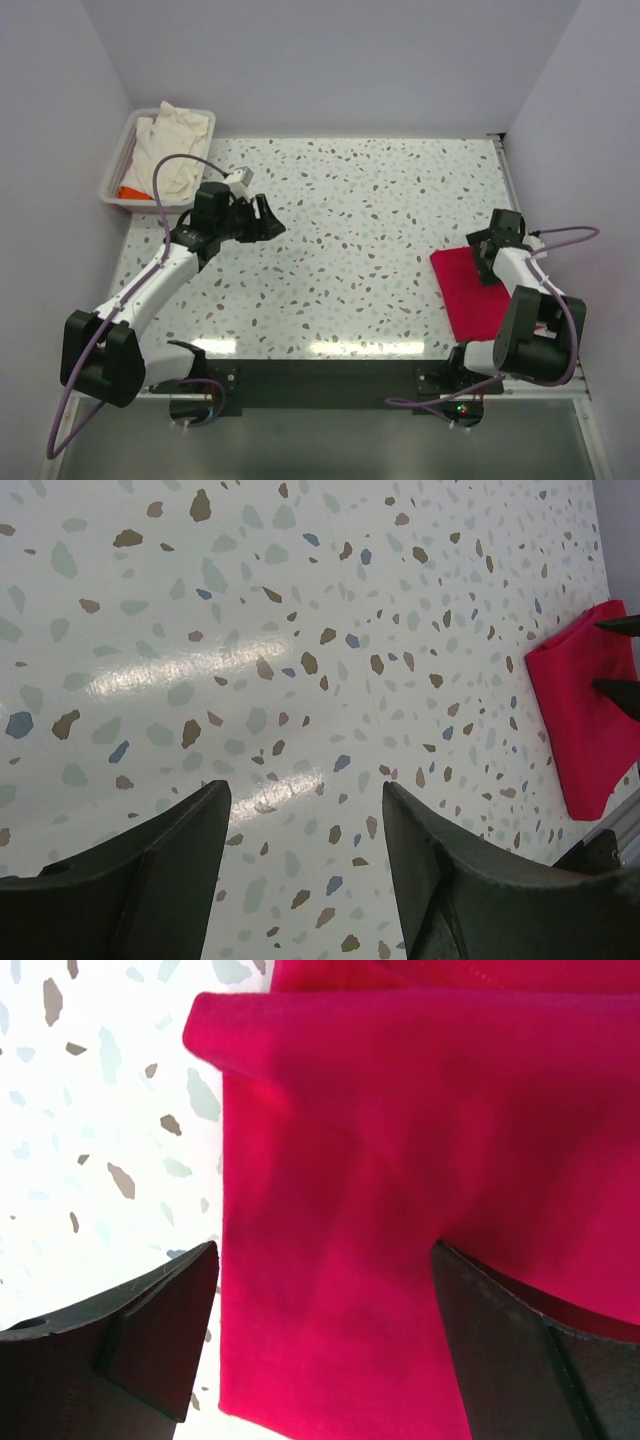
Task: Fold and stack the t-shirts
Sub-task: Neatly place the folded tshirt to the corner, then reset both grippers
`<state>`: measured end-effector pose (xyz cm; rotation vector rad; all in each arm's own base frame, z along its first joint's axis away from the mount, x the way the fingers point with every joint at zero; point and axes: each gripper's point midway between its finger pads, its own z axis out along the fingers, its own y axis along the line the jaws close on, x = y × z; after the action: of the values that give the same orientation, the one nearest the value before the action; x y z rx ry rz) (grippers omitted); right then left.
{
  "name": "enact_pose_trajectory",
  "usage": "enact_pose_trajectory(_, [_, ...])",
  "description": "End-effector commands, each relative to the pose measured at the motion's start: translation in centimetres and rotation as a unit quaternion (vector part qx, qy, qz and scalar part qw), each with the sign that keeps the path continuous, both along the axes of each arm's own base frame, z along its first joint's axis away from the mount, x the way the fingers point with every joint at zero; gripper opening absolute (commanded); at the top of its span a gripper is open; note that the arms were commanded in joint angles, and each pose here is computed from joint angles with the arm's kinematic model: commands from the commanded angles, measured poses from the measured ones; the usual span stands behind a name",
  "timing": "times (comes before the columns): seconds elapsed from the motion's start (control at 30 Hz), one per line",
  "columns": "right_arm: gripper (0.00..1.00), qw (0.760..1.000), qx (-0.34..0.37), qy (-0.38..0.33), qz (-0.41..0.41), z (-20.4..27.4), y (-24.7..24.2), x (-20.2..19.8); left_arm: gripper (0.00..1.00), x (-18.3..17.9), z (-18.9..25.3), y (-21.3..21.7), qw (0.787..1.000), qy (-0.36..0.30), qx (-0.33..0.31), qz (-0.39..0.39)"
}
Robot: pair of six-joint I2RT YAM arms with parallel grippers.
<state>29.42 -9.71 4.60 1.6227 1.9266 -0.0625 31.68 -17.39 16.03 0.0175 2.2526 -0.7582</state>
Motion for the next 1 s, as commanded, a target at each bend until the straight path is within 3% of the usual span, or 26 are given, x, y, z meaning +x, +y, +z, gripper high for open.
enact_pose_trajectory(0.0, [0.9, 1.0, -0.019, -0.017, -0.016, 0.7, -1.7, 1.6, 0.67, 0.7, 1.8, -0.5, 0.999, -0.031, -0.013, -0.006])
enact_pose_trajectory(0.4, [0.9, 1.0, 0.021, -0.008, -0.012, -3.2, -1.9, 2.8, 0.67, 0.9, 1.9, -0.5, 0.999, -0.03, -0.015, -0.003])
enact_pose_trajectory(0.6, [0.9, 0.999, 0.018, -0.012, -0.027, -3.0, -2.7, 2.8, 0.67, 0.8, 2.0, -0.5, 0.999, -0.032, -0.016, -0.004])
enact_pose_trajectory(0.83, [0.91, 0.999, 0.003, -0.037, -0.027, 0.0, -3.0, 2.9, 0.67, 0.9, 2.5, -0.5, 0.999, -0.038, -0.018, -0.003])
enact_pose_trajectory(0.97, [0.91, 0.999, -0.027, -0.038, 0.019, 4.7, -1.7, 3.2, 0.68, 1.2, 3.5, -0.4, 0.999, -0.048, -0.023, 0.005])
